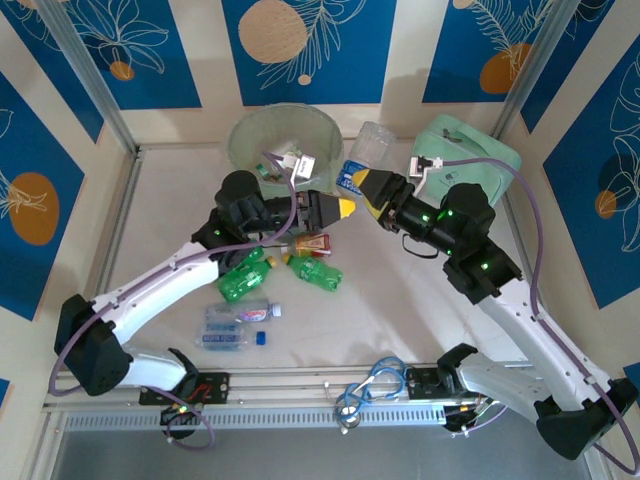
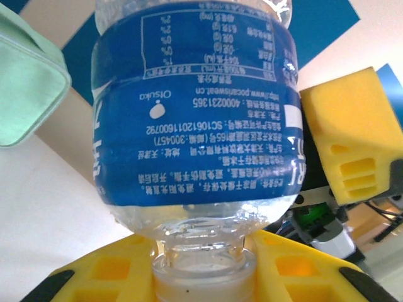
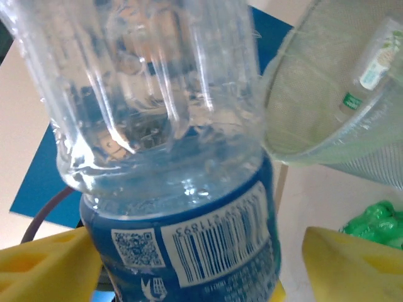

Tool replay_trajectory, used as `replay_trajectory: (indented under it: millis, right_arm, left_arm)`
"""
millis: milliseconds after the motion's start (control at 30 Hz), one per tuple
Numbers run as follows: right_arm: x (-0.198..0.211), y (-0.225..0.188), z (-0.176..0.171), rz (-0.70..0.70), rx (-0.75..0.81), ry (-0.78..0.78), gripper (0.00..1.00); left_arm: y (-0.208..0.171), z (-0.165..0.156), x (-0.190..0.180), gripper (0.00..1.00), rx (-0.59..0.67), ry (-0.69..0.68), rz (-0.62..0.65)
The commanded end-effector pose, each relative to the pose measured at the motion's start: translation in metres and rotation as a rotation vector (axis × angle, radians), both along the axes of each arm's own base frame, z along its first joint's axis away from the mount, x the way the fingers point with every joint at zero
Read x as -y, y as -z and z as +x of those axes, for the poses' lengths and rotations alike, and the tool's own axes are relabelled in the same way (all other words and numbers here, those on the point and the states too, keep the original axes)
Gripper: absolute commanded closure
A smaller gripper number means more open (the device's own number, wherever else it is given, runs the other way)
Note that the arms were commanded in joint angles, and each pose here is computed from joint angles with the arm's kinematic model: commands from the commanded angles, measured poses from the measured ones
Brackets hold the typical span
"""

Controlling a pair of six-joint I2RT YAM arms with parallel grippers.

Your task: Put the plastic bottles in the bin

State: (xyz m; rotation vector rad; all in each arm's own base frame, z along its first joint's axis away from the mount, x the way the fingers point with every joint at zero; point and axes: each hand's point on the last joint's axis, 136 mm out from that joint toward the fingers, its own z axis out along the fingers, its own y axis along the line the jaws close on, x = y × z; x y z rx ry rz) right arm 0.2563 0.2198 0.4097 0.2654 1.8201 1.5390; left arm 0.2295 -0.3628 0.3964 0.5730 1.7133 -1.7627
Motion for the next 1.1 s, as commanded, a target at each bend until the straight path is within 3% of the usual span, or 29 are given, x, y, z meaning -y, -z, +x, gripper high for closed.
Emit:
replay_trajectory:
  millis: [0,200,367,700,1067]
  right_arm:
    - [0.015,-0.009,-0.001,-0.078,0.008,0.074,0.01]
    - [0.059,-0.002,0.006,-0.286,-0.091,0.277,0.01]
    - [0.084,0.003,0.006,-0.316,-0.130,0.353,0.01]
    - [0.090,0.014,0.000,-0.302,-0.156,0.341,0.01]
    - [0.088,0.033,-0.007,-0.313,-0.197,0.315,0.01]
  left_arm:
    - [-0.008,0.002,-0.009,0.80,0.079,-0.069,0.047]
    - [0.003,0.013,-0.022,0.81,0.114,-0.181,0.209]
    - [0.008,0.033,-0.052,0.81,0.166,-0.365,0.406]
    - [0.014,0.088,-0.122,0.82,0.174,-0.626,0.699]
    - [0.014,0.161,-0.154,0.83,0.150,-0.734,0.817]
